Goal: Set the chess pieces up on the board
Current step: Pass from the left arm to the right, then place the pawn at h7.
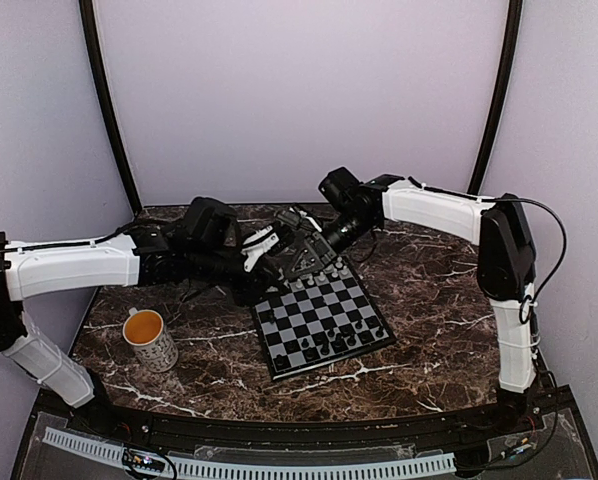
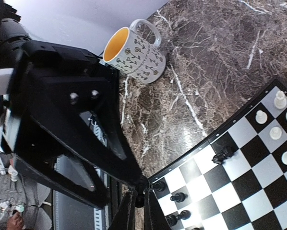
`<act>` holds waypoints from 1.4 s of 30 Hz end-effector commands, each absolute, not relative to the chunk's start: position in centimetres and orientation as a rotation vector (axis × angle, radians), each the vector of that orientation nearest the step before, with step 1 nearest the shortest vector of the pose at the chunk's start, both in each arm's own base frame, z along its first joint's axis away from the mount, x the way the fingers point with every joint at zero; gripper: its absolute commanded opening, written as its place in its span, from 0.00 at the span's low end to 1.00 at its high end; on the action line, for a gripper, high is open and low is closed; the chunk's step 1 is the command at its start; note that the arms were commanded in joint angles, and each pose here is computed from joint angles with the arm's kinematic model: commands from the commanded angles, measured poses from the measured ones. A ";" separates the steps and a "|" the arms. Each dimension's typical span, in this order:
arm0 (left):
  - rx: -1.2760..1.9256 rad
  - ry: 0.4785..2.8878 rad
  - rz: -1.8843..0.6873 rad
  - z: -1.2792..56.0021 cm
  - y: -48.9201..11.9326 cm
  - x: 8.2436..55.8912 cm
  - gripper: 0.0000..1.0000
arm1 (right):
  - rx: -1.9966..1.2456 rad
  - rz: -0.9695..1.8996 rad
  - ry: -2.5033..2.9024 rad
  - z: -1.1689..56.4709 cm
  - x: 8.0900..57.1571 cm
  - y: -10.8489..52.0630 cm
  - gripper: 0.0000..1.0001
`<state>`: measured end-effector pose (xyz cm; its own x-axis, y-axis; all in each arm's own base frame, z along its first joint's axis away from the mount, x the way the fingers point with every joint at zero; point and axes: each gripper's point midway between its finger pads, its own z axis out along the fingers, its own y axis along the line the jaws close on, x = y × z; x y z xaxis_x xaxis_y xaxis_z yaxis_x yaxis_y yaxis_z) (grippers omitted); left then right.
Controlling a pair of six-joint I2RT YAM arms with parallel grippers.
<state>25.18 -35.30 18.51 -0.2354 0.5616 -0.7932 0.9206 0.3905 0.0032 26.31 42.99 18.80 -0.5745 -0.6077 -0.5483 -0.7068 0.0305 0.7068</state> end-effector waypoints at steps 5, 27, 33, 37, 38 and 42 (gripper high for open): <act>1.137 1.747 -0.520 25.3 -32.4 25.1 0.50 | -1.501 1.266 2.178 17.2 28.0 42.1 0.06; 0.633 1.793 -0.229 27.7 -22.8 31.8 0.61 | -1.999 0.622 2.011 12.8 21.4 45.7 0.07; 0.635 1.802 -0.237 27.4 -23.0 31.9 0.62 | -2.105 0.474 1.984 11.0 19.9 46.0 0.08; 0.640 1.810 -0.236 27.1 -23.1 32.0 0.62 | -2.152 0.422 1.991 9.7 19.5 45.9 0.09; 0.641 1.811 -0.233 27.1 -23.1 32.0 0.62 | -2.158 0.411 1.993 9.4 19.4 45.9 0.09; 0.644 1.813 -0.232 27.0 -23.1 32.0 0.62 | -2.178 0.348 1.995 8.5 19.7 45.8 0.10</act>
